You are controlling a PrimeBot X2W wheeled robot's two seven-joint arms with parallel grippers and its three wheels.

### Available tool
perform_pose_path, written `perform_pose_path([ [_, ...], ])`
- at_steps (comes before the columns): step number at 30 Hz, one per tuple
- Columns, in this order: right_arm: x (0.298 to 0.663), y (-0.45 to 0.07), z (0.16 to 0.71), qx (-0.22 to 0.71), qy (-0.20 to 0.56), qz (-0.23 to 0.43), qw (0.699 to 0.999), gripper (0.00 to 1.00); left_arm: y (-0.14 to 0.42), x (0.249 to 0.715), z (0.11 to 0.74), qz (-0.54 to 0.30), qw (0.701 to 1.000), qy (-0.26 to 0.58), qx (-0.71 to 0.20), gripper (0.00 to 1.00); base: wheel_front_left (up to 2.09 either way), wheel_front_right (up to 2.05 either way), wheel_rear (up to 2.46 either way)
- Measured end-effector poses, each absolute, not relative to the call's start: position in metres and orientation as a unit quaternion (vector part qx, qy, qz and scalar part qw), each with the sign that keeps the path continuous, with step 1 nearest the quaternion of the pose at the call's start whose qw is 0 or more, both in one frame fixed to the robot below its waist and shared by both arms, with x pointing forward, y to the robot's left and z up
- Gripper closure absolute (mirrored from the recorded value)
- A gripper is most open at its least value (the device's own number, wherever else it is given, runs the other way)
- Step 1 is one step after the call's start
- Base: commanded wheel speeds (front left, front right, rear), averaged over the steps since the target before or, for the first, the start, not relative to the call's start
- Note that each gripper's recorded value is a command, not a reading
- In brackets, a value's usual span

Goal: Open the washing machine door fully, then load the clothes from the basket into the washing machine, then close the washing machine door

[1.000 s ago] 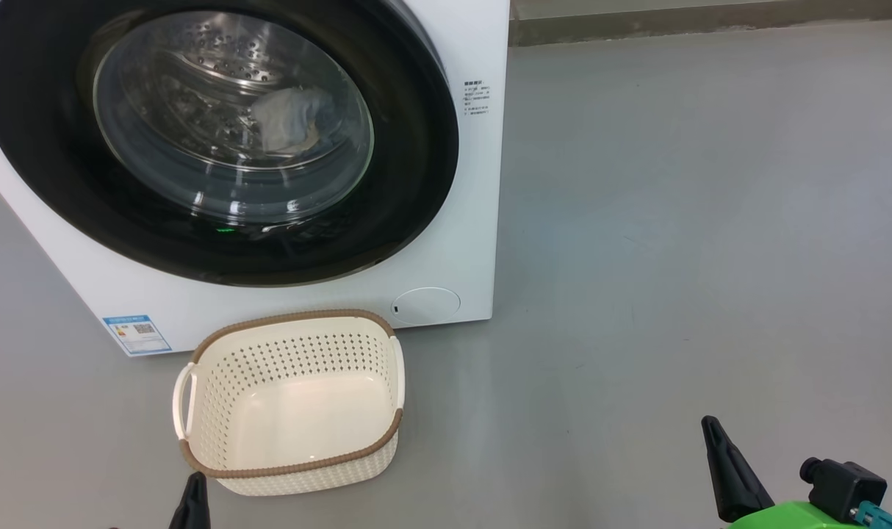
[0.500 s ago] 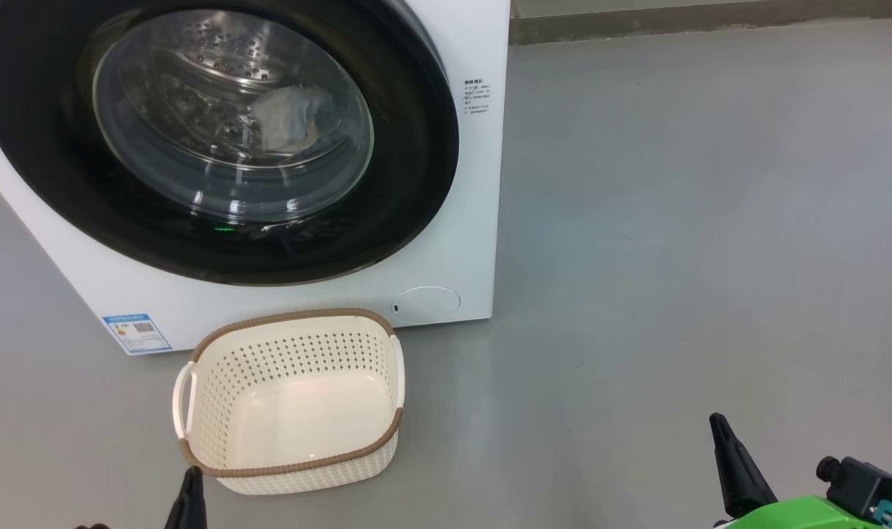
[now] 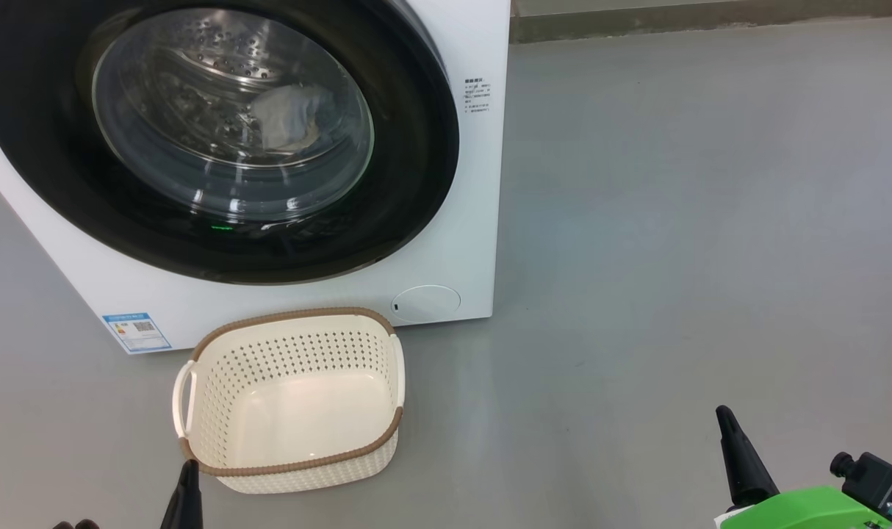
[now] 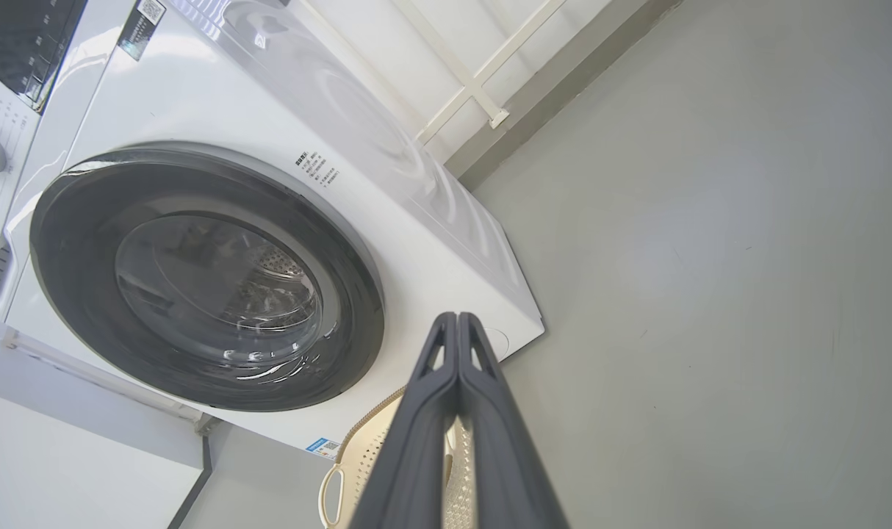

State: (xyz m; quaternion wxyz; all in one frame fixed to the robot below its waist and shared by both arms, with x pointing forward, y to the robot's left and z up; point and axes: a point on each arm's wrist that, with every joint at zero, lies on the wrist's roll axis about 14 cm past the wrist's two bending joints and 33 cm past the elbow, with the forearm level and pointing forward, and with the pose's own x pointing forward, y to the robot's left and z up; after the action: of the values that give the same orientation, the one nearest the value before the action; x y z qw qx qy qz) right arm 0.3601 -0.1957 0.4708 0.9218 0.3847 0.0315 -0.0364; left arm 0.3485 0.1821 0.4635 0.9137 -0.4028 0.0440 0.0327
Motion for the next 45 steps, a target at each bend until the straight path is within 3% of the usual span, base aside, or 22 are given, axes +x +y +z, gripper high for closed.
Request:
perform_pose_path([
  [45, 0.371, -0.204, 0.476, 0.600, 0.026, -0.047, 0.798, 1.00, 0.186, 0.364, 0.469, 0.036, 0.793, 0.047, -0.606, 1.00, 0.00, 0.00, 0.00],
])
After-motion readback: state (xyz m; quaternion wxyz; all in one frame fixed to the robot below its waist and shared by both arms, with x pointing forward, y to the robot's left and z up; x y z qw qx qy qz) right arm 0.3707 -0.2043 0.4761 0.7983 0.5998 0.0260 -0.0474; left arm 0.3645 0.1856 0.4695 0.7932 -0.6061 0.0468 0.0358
